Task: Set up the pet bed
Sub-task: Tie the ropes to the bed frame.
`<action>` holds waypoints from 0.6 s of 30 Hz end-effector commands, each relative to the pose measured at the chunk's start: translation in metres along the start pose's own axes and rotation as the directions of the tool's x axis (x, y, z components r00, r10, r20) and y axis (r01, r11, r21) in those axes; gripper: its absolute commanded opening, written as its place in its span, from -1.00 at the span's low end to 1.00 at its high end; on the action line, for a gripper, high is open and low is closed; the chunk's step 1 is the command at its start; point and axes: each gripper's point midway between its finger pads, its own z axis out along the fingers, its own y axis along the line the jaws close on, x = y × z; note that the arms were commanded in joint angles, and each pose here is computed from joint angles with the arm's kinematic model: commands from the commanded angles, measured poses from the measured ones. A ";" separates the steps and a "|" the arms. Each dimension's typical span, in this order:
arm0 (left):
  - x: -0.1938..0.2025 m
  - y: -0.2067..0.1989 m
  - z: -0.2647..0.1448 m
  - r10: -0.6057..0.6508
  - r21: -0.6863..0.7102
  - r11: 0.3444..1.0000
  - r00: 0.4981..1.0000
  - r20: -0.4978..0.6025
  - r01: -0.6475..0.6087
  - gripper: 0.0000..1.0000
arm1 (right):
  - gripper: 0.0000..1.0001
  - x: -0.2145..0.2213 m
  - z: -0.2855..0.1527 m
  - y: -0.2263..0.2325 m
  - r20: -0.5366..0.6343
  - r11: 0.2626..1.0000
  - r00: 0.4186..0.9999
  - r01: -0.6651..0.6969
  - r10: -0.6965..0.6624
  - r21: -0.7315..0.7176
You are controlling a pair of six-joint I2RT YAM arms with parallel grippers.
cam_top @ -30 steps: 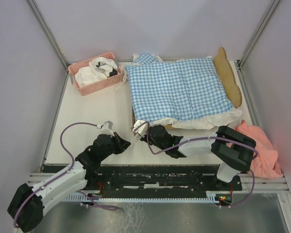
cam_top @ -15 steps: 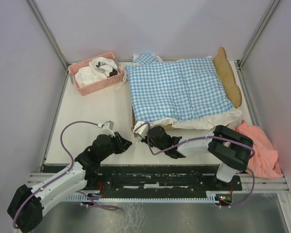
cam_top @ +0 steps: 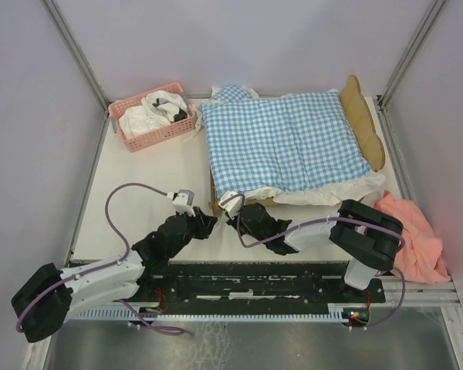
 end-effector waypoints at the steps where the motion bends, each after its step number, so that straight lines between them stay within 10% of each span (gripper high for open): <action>1: -0.040 -0.024 0.015 0.057 0.038 0.997 0.988 0.145 -0.063 -0.40 | -0.95 -0.024 -0.003 -0.006 0.112 0.995 0.990 -0.093 0.089 0.034; 18: -0.035 -0.021 0.044 0.110 -0.078 0.992 0.978 0.177 -0.097 -0.43 | -0.95 -0.027 -0.006 -0.003 0.140 0.995 0.985 -0.103 0.101 0.007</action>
